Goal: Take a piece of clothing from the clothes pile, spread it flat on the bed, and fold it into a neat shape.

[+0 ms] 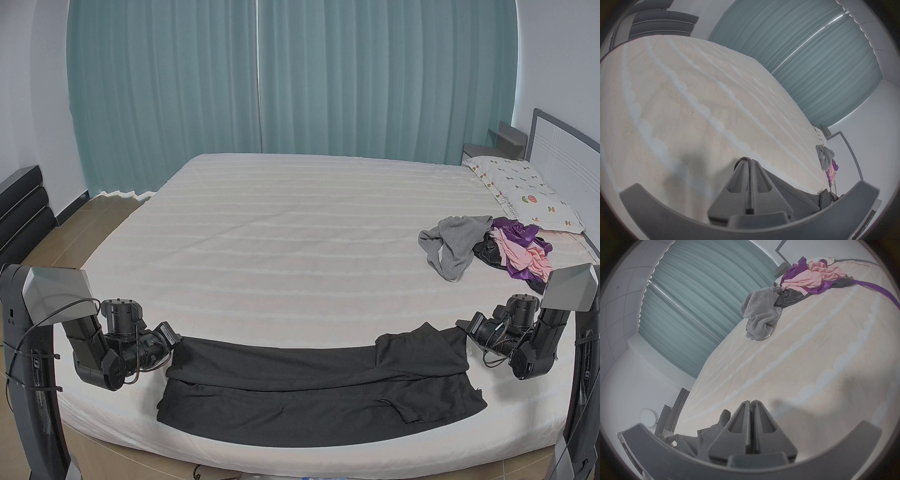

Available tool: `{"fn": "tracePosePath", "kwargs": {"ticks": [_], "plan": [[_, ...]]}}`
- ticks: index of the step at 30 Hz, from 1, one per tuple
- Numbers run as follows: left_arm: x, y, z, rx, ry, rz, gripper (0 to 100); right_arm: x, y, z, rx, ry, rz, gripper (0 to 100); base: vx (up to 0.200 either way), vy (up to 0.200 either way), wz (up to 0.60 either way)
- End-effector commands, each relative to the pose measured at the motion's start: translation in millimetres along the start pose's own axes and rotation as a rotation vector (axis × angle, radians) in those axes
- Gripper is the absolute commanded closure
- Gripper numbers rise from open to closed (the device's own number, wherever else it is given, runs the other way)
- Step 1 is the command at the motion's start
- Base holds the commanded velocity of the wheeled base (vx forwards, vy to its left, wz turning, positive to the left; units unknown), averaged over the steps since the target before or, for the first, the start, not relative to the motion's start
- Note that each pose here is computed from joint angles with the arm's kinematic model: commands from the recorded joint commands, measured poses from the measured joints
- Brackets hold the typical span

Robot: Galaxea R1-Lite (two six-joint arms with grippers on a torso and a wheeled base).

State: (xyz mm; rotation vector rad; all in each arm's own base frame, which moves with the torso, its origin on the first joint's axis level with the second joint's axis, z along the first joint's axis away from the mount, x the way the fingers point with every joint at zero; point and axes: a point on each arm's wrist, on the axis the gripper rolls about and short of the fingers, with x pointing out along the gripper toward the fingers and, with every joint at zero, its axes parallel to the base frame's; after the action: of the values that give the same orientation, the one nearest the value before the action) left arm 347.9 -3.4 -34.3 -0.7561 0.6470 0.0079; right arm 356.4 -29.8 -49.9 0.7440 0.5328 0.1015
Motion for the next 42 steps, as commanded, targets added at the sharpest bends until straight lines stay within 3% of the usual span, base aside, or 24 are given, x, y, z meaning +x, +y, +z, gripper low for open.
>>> {"fn": "tracePosePath", "kwargs": {"ticks": [1, 11, 12, 17, 18, 24, 29, 34, 38, 42], "plan": [[0, 0, 3, -0.003, -0.014, -0.007, 100, 1, 0, 2, 0.000, -0.008, 0.002, 100, 0.000, 0.000, 0.00], [0, -2, 4, -0.028, -0.023, -0.017, 100, 6, -4, -2, 0.004, 0.002, -0.002, 100, 0.000, 0.000, 0.00], [0, -2, 4, -0.028, -0.025, -0.018, 0, 6, -4, -2, 0.005, 0.003, -0.003, 100, 0.000, 0.000, 0.00], [1, -1, 3, -0.029, -0.021, -0.015, 0, 5, -5, -4, 0.002, 0.010, -0.008, 100, 0.000, 0.000, 0.00], [1, -1, 3, -0.029, -0.021, -0.015, 0, 5, -5, -4, 0.002, 0.010, -0.008, 0, 0.000, 0.000, 0.00], [1, -1, 3, -0.030, -0.022, -0.016, 0, 2, -3, 0, 0.001, 0.000, -0.004, 0, 0.000, 0.000, 0.00], [4, -9, 8, -0.062, -0.040, -0.046, 0, -22, 11, 25, 0.002, -0.067, 0.026, 0, 0.000, 0.000, 0.00], [11, -13, 14, -0.064, -0.057, -0.063, 0, -33, 22, 24, -0.007, -0.035, 0.072, 0, 0.000, 0.000, 0.00], [9, -13, 14, -0.072, -0.057, -0.065, 0, -35, 41, 15, -0.034, 0.033, 0.145, 0, 0.000, 0.000, 0.00], [7, -11, 12, -0.077, -0.050, -0.057, 0, -27, 52, -1, -0.072, 0.109, 0.156, 0, 0.000, 0.000, 0.00]]}}
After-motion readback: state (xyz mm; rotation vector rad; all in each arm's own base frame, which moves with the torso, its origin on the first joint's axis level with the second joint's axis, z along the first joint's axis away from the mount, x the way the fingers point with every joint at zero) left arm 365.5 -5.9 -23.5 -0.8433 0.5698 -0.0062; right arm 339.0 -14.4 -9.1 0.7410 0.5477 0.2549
